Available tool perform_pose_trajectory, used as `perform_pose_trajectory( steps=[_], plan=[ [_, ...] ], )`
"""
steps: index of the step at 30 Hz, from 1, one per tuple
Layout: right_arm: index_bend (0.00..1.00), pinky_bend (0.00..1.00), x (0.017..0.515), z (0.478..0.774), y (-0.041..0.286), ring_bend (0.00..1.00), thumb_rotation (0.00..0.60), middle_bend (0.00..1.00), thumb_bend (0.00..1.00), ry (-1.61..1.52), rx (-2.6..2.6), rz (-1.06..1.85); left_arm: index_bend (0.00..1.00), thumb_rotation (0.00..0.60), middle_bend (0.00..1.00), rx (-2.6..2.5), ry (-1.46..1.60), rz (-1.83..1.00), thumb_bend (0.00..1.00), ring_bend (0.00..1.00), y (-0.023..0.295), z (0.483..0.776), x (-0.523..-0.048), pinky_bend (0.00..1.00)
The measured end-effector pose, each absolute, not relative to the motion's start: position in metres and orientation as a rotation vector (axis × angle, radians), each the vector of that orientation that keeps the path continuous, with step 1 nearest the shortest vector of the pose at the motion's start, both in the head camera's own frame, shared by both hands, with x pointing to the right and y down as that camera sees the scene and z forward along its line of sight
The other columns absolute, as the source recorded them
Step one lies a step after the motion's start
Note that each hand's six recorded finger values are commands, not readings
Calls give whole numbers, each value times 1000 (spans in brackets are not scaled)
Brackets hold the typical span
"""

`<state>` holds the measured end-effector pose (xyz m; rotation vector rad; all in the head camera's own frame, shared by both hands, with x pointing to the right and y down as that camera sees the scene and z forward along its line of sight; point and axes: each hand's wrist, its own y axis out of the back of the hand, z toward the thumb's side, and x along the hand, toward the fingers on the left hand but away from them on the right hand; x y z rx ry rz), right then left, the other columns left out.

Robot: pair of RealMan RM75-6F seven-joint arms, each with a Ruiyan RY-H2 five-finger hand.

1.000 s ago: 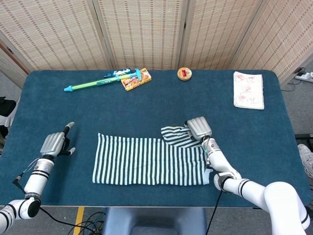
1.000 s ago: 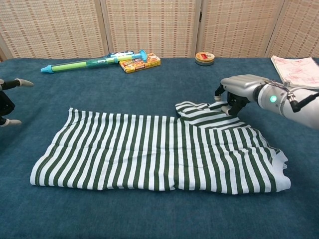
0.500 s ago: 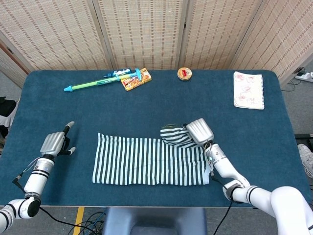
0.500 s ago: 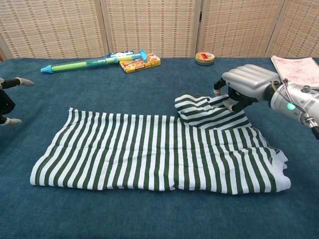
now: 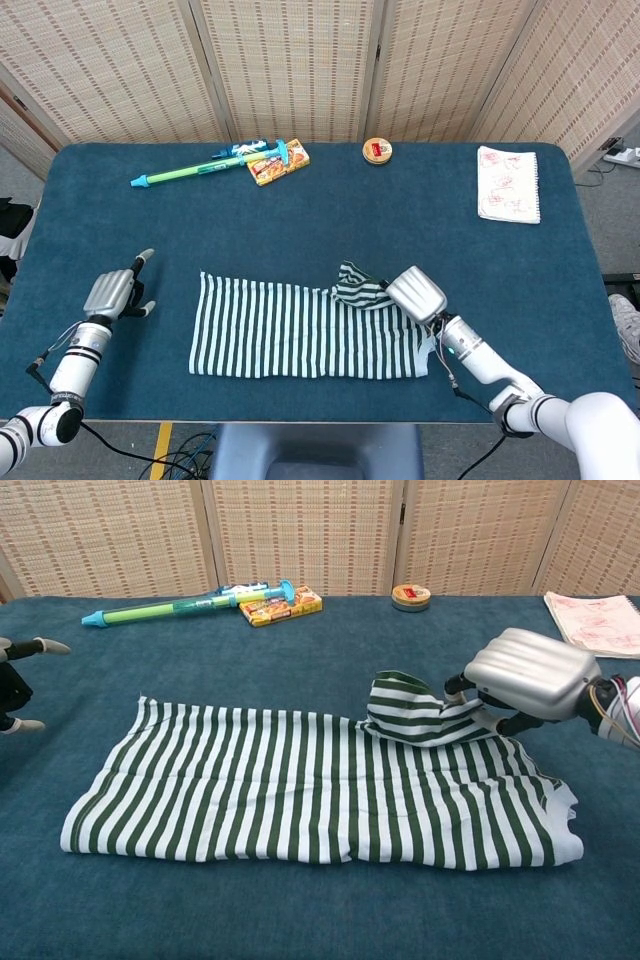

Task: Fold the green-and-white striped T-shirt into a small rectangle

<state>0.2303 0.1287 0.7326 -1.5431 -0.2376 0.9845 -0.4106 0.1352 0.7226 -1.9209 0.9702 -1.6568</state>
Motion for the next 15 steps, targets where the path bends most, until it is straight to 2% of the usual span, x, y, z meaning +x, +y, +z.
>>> perform_pose_trajectory(
  steps=[15],
  plan=[
    [552, 1000, 244, 719, 157, 985, 600, 968, 585, -163, -1551, 932, 14, 600, 859, -1924, 960, -1658, 320, 810, 135, 724, -408, 889]
  ],
)
